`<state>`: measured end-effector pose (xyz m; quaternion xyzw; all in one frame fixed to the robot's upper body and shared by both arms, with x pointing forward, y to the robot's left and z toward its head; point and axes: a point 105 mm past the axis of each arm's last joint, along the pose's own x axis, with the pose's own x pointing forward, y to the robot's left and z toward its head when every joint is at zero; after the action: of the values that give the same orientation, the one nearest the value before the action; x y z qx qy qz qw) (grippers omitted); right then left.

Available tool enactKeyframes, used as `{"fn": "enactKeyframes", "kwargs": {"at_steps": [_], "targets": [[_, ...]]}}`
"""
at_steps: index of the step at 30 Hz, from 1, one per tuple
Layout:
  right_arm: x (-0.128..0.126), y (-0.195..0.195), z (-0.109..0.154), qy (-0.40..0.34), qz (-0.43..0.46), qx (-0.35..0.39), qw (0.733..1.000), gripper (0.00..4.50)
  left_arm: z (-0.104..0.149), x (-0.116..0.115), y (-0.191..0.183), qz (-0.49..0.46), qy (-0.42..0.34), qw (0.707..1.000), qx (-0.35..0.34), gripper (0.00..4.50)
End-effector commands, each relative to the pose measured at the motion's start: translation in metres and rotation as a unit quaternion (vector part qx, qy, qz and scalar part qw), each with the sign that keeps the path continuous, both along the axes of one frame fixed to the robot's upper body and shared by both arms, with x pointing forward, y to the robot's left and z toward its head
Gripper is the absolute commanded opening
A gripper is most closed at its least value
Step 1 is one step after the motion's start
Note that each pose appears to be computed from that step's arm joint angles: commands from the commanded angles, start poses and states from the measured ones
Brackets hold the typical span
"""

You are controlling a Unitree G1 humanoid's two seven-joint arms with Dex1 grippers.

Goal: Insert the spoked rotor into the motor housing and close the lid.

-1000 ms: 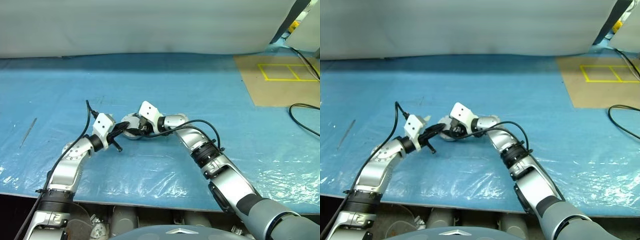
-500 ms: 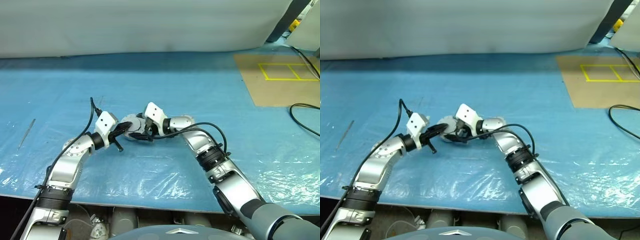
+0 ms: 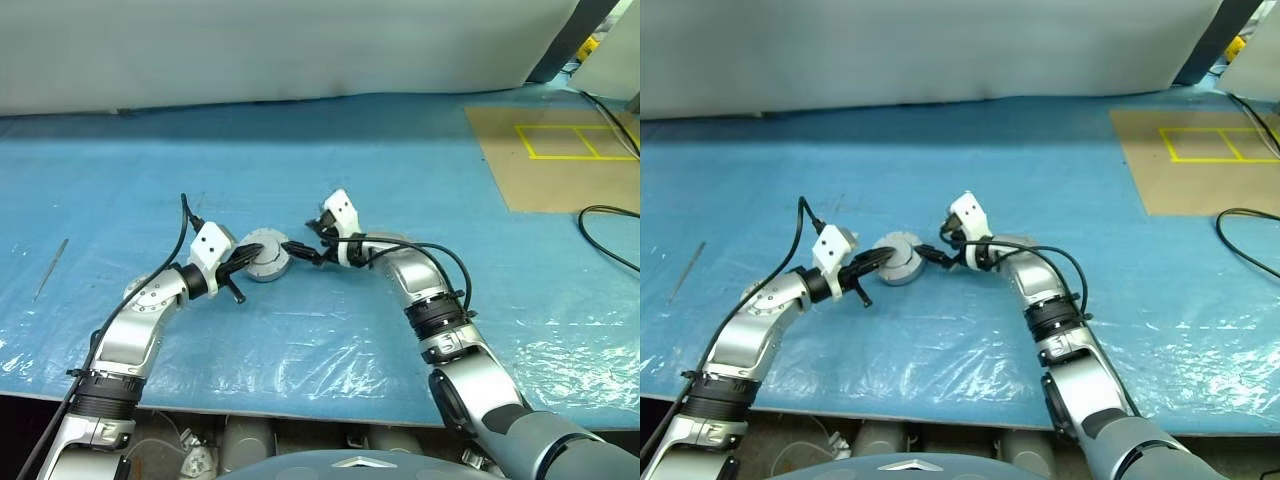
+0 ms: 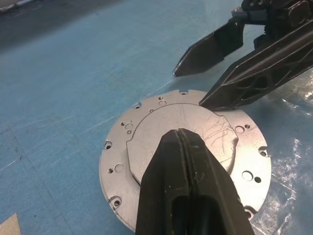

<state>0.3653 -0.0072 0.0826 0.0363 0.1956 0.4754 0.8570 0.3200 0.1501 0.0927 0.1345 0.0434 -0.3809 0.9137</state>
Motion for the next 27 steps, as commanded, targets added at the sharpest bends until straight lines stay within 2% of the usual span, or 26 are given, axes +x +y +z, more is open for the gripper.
{"fn": "enactKeyframes", "kwargs": {"at_steps": [1, 6, 13, 19, 22, 27], "targets": [[-0.005, 0.006, 0.002, 0.082, -0.005, 0.037, 0.996, 4.48, -0.019, -0.002, 0.003, 0.007, 0.035, 0.999, 0.018, 0.00], [-0.012, 0.013, -0.001, 0.208, -0.019, 0.096, 0.973, 4.48, -0.018, -0.001, 0.004, 0.010, 0.027, 0.999, 0.024, 0.00], [-0.025, 0.023, -0.011, 0.297, -0.018, 0.113, 0.948, 4.48, -0.011, 0.005, 0.008, 0.020, 0.007, 0.999, 0.025, 0.00], [-0.034, 0.029, -0.016, 0.334, -0.018, 0.122, 0.934, 4.48, -0.007, 0.005, 0.009, 0.024, -0.005, 0.999, 0.021, 0.00], [-0.038, 0.036, -0.013, 0.371, -0.018, 0.157, 0.915, 4.48, -0.007, 0.002, 0.009, 0.013, -0.003, 1.000, 0.025, 0.00], [-0.030, 0.036, -0.012, 0.394, -0.051, 0.197, 0.896, 4.48, -0.007, -0.003, 0.009, 0.000, 0.003, 1.000, 0.022, 0.00]]}}
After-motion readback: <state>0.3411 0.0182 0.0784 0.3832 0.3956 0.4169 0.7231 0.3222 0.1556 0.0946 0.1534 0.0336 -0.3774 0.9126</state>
